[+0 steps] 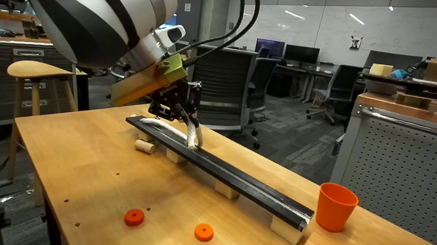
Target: Lay the white rope on the black board
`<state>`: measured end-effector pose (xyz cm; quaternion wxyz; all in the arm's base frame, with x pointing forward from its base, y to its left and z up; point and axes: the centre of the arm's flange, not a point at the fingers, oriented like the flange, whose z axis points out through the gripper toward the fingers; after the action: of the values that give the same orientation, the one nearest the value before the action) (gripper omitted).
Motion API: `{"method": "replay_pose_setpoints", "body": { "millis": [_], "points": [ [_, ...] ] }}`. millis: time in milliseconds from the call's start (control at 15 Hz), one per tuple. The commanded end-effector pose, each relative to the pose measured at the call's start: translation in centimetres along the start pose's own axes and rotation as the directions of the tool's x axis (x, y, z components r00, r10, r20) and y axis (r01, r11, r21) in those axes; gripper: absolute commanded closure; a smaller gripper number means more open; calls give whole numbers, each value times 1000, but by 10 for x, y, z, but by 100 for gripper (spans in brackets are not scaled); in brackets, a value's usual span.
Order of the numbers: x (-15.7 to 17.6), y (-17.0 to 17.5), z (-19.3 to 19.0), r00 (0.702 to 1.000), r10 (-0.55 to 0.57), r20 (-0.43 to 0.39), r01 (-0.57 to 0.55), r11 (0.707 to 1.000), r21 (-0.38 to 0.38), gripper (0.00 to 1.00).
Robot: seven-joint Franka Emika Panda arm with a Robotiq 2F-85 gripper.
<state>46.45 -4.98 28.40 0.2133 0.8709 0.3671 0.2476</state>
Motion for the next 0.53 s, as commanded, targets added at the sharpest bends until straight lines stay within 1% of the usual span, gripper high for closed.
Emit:
{"method": "replay_pose_setpoints", "body": {
  "millis": [0, 67, 133, 267, 467],
  "points": [
    [0, 4, 8, 1000, -24, -12, 24, 1000, -6, 97],
    [1, 7, 13, 999, -42, -23, 42, 999, -1, 97],
    [2, 13, 22, 995, -91, -42, 91, 996, 13, 97],
    [4, 24, 33, 986, -143, -84, 147, 988, 37, 97],
    [2, 40, 52, 949, -273, -155, 285, 957, 60, 97]
  ]
}}
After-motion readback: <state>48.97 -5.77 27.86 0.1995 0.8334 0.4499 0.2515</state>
